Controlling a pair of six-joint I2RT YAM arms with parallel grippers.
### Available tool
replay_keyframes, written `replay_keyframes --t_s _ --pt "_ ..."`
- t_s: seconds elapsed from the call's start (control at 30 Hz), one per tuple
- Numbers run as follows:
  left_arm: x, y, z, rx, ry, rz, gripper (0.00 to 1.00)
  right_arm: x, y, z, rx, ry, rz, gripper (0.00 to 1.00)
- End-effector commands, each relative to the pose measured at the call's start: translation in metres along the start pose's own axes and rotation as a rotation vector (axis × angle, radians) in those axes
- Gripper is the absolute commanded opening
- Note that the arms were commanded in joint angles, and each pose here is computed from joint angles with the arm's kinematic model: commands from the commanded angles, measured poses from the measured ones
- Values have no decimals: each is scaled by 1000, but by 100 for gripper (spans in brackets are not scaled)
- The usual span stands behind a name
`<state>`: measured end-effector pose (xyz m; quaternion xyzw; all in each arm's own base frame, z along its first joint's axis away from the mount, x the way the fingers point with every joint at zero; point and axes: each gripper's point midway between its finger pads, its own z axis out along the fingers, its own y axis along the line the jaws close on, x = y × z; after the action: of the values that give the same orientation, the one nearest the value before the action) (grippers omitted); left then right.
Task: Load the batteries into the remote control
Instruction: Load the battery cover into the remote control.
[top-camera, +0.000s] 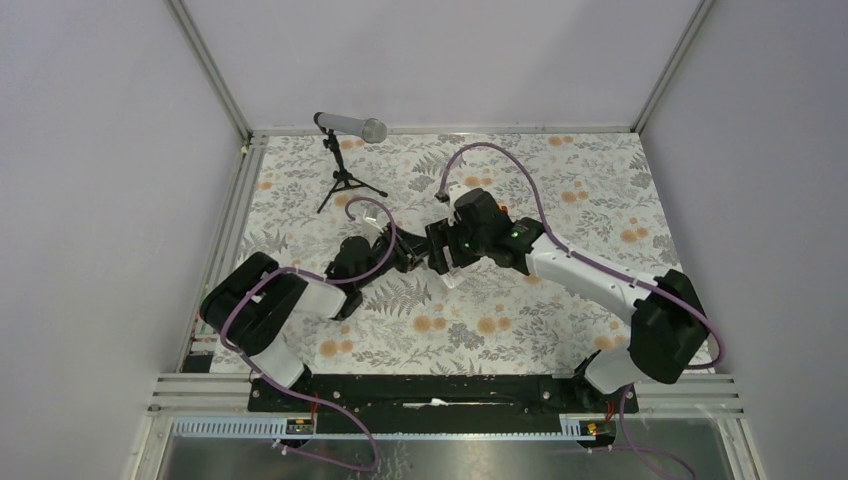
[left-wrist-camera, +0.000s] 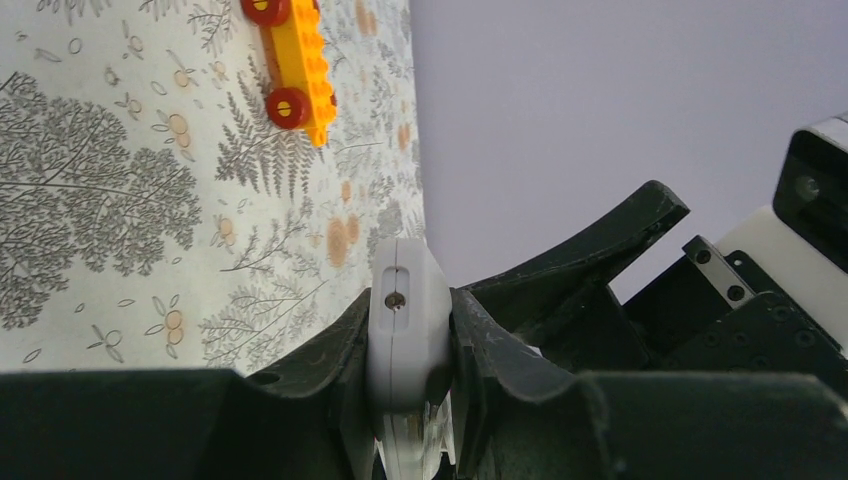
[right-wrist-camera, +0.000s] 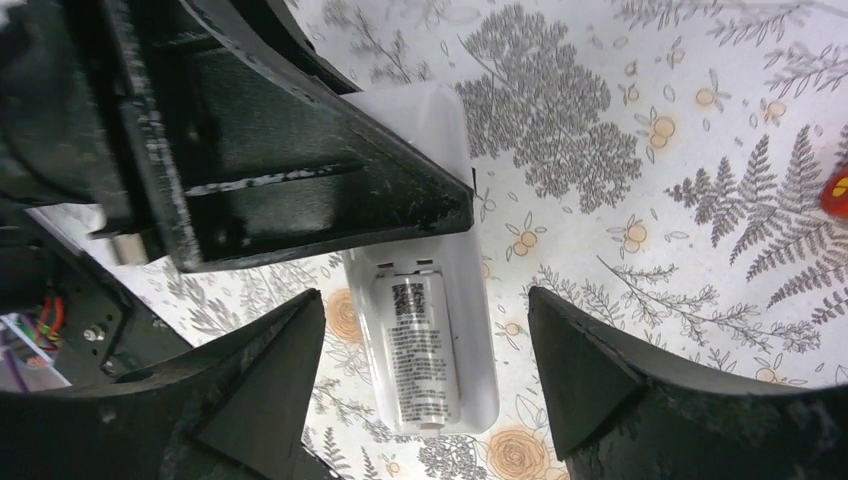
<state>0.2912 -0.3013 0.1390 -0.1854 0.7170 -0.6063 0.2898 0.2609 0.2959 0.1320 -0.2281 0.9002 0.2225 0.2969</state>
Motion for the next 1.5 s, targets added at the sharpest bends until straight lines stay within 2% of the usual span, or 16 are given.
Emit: replay_keyframes --t_s 0.0,0.07,0.1,0.13,0.23,0.4,0.53,0.67,0.77,1.0,1.2,1.47 --pt "-12 -29 -4 133 -28 -25 0 -53 16 -35 -74 -207 56 83" --pt "-16 -31 -6 140 -35 -37 0 -65 16 -51 -81 -287 94 91" --pt "-17 -32 -6 144 -37 -45 0 -72 15 -57 -84 -332 123 98" --pt "-18 -33 -6 149 -40 -49 0 -75 13 -62 -85 -363 151 99" --pt "-22 -40 -8 171 -50 -76 0 -76 -1 -75 -50 -403 248 100" --pt "-32 -56 -16 229 -90 -141 0 -59 -23 -85 -13 -328 446 99" --pt "-42 -73 -23 289 -127 -208 0 -61 -9 -97 -139 -401 594 100" --pt "-52 -89 -26 325 -161 -239 0 -66 14 -96 -287 -383 682 100" --pt "-56 -96 -26 327 -177 -248 0 -78 27 -98 -392 -419 708 100" --pt "-65 -109 -28 332 -210 -272 0 -69 16 -89 -334 -403 777 99" --pt "-72 -116 -29 327 -239 -293 0 -70 24 -88 -402 -397 799 99" --pt "-73 -123 -27 326 -243 -310 0 -66 23 -72 -391 -360 807 97"
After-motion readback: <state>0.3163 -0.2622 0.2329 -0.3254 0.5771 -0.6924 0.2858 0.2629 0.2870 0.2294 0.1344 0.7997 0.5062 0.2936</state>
